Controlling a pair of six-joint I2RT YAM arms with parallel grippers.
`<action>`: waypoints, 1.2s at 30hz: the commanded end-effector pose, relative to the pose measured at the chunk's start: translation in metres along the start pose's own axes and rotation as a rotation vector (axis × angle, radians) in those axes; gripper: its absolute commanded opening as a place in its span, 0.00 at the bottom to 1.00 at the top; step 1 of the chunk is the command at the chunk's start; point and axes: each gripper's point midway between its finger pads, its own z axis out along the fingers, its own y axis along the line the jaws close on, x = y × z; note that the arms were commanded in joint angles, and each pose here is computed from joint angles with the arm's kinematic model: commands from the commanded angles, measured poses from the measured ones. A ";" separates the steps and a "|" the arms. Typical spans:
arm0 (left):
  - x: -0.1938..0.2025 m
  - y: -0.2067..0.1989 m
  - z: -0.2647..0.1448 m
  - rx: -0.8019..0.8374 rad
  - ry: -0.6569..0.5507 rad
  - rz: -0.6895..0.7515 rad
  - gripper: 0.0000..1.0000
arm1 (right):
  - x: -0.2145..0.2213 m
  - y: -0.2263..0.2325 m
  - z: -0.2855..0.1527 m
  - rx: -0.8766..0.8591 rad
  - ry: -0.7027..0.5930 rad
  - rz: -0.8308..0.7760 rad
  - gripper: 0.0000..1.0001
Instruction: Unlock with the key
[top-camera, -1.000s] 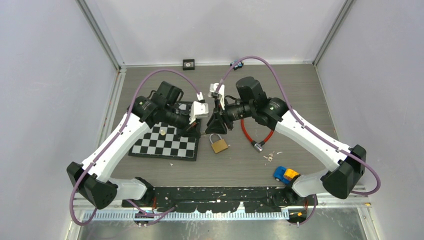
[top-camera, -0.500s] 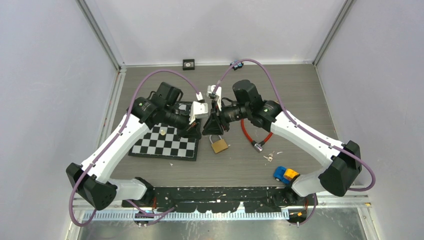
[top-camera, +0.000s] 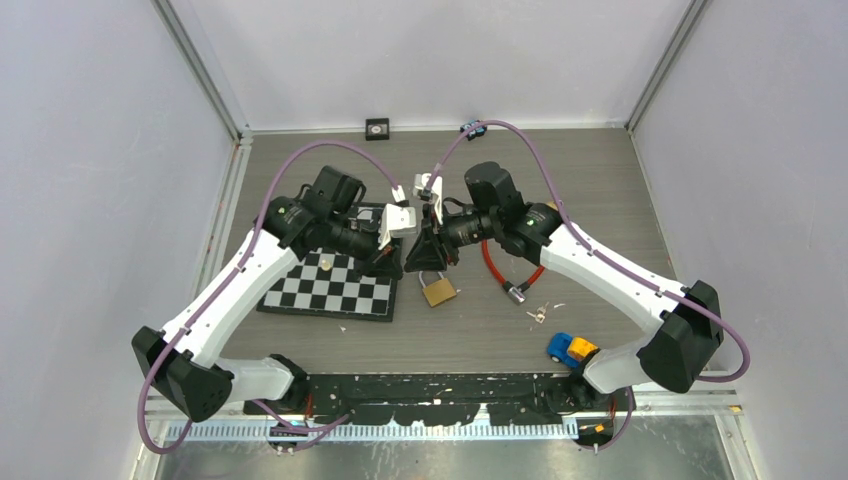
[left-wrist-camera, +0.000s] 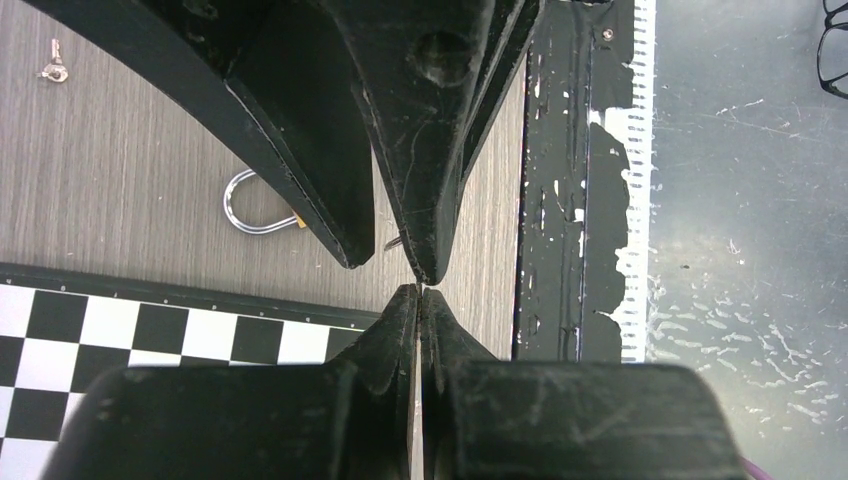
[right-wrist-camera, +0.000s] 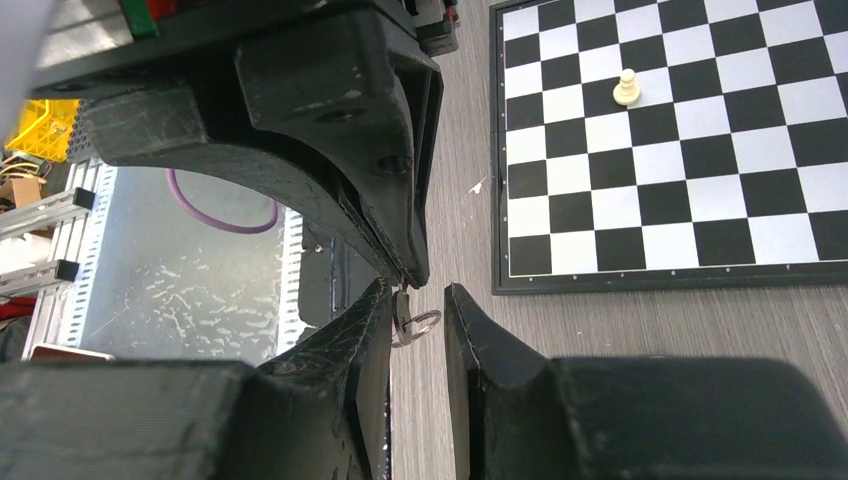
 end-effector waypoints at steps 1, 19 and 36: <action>-0.012 -0.006 -0.005 0.001 -0.050 0.029 0.00 | -0.005 0.005 -0.004 -0.009 -0.019 -0.052 0.30; -0.010 -0.004 -0.004 -0.015 -0.049 0.021 0.00 | 0.001 0.005 -0.008 0.005 0.000 -0.073 0.20; -0.010 -0.001 -0.003 -0.023 -0.051 0.008 0.00 | 0.001 -0.001 -0.011 0.049 0.012 -0.076 0.01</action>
